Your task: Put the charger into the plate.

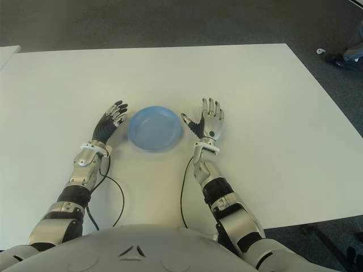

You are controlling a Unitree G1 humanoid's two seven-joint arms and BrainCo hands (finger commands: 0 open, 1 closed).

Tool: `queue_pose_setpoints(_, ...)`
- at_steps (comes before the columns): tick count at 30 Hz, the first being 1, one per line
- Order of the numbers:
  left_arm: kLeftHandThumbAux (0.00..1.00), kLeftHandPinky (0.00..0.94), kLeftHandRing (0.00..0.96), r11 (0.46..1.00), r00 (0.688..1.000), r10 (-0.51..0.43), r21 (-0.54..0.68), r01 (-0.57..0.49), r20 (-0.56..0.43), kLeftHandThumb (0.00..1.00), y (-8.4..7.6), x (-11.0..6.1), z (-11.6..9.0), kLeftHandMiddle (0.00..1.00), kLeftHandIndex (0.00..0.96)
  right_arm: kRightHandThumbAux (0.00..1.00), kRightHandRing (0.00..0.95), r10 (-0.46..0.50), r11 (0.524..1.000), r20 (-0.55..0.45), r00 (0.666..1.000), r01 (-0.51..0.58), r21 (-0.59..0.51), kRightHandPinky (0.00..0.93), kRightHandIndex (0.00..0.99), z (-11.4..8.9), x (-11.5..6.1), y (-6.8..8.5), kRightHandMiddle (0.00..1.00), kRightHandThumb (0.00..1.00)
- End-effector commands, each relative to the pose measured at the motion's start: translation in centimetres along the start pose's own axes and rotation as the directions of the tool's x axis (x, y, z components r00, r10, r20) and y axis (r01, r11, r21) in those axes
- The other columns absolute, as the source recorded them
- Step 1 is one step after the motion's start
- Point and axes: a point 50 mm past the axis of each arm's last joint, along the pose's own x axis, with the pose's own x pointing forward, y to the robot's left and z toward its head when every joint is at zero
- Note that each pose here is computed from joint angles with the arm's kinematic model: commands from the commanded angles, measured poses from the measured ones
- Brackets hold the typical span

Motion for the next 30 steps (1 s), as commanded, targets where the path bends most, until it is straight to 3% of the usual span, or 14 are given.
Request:
queue_pose_setpoints(1, 0.572, 0.107, 0.122, 1.0, 0.997, -0.005, -0.001, 0.005, -0.08, 0.0, -0.07, -0.7, -1.48, 0.147, 0.086, 0.226, 0.0, 0.014, 1.0, 0.004, 1.0, -0.014, 0.009, 0.0, 0.0, 0.24, 0.12, 0.15, 0.0, 0.3)
queue_pose_setpoints(30, 0.571, 0.111, 0.115, 1.0, 0.997, -0.016, 0.003, 0.017, -0.072, 0.0, 0.08, -0.78, -1.39, 0.134, 0.075, 0.176, 0.0, 0.047, 0.999, -0.142, 0.989, -0.046, 0.007, 0.0, 0.0, 0.39, 0.54, 0.08, 0.0, 0.273)
